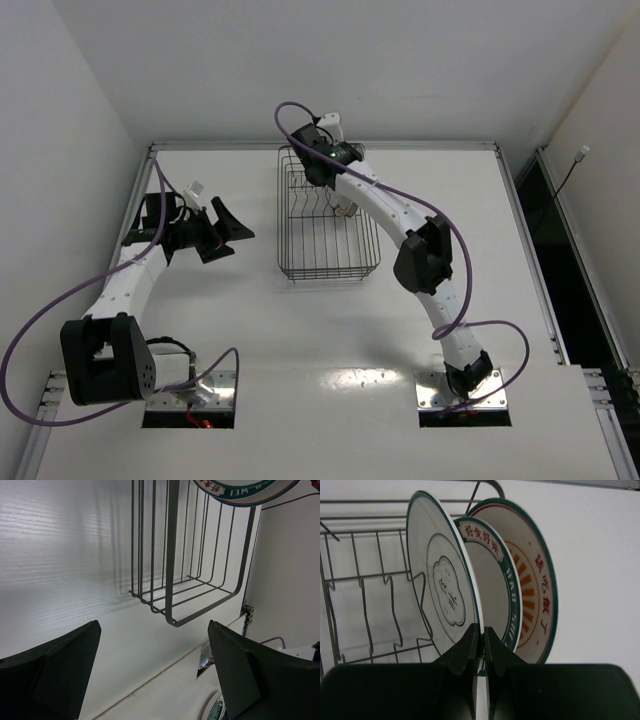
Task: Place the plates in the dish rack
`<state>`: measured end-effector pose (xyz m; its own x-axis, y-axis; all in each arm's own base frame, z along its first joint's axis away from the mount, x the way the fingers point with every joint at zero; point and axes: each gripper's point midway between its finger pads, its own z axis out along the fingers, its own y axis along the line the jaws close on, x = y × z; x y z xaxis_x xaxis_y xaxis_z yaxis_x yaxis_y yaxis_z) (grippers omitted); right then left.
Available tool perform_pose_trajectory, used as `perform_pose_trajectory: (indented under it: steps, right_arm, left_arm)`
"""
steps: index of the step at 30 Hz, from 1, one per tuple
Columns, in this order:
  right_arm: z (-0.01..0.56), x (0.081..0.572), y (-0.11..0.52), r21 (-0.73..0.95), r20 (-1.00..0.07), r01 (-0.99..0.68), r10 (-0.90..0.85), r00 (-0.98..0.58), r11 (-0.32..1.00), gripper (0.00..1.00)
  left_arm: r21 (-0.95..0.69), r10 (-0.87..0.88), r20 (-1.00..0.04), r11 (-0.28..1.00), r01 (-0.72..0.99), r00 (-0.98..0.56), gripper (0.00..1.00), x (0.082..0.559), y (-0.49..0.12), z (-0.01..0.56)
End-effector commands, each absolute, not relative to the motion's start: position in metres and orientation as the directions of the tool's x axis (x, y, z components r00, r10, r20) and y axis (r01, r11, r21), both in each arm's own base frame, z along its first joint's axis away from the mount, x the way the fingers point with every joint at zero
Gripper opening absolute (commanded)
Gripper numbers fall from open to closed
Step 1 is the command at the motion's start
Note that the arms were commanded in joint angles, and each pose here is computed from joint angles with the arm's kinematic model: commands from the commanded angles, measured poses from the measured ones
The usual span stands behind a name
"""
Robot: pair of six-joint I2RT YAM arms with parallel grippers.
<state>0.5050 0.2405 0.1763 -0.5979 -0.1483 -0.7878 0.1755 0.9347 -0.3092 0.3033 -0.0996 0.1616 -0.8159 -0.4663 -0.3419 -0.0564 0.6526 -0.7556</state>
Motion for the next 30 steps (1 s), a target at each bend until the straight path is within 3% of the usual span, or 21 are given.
perform_pose_trajectory:
  steps: [1,6,9,10,12,13,15,17,22,27,28,30]
  right_arm:
    - [0.17,0.501,0.242,-0.319,-0.774,0.168,-0.154,-0.614,0.933,0.0]
    - [0.168,0.495,0.252,-0.263,-0.76,0.125,-0.125,-0.637,0.957,0.0]
    - [0.181,0.492,0.259,-0.19,-0.762,0.082,-0.094,-0.641,0.978,0.11]
    - [0.195,0.49,0.261,-0.139,-0.767,0.059,-0.07,-0.638,0.989,0.21]
    - [0.21,0.485,0.258,-0.106,-0.767,0.043,-0.054,-0.64,0.993,0.3]
    - [0.218,0.482,0.256,-0.085,-0.764,0.022,-0.051,-0.644,0.996,0.46]
    - [0.25,0.472,0.246,-0.047,-0.776,0.006,-0.033,-0.629,0.999,0.64]
    - [0.258,0.454,0.232,-0.042,-0.748,-0.008,-0.037,-0.662,0.999,0.89]
    - [0.305,0.398,0.193,0.024,-0.748,-0.055,-0.019,-0.664,0.998,0.95]
    - [0.303,0.339,0.17,0.092,-0.714,-0.102,-0.005,-0.7,0.991,0.96]
    - [0.303,0.329,0.167,0.101,-0.711,-0.111,-0.006,-0.703,0.989,0.98]
    - [0.299,0.309,0.156,0.134,-0.722,-0.112,0.02,-0.691,0.985,0.98]
  left_arm:
    - [-0.764,-0.452,-0.352,0.645,-0.027,-0.819,0.87,0.304,-0.104,0.167]
    - [-0.764,-0.452,-0.36,0.645,-0.02,-0.816,0.87,0.303,-0.104,0.169]
    - [-0.756,-0.449,-0.37,0.654,-0.017,-0.814,0.87,0.304,-0.103,0.168]
    - [-0.756,-0.449,-0.37,0.654,-0.017,-0.814,0.87,0.304,-0.103,0.168]
    - [-0.756,-0.449,-0.37,0.654,-0.017,-0.814,0.87,0.304,-0.103,0.171]
    - [-0.751,-0.449,-0.387,0.66,-0.007,-0.806,0.87,0.307,-0.1,0.175]
    - [-0.751,-0.455,-0.396,0.661,-0.005,-0.797,0.87,0.31,-0.097,0.181]
    - [-0.741,-0.451,-0.419,0.671,0.01,-0.788,0.88,0.314,-0.095,0.188]
    - [-0.688,-0.451,-0.472,0.726,-0.004,-0.757,0.9,0.323,-0.08,0.194]
    - [-0.663,-0.466,-0.497,0.748,-0.026,-0.732,0.91,0.326,-0.067,0.193]
    - [-0.657,-0.468,-0.507,0.753,-0.027,-0.724,1.0,0.328,-0.065,0.194]
    - [-0.631,-0.476,-0.526,0.774,-0.052,-0.705,1.0,0.33,-0.058,0.193]
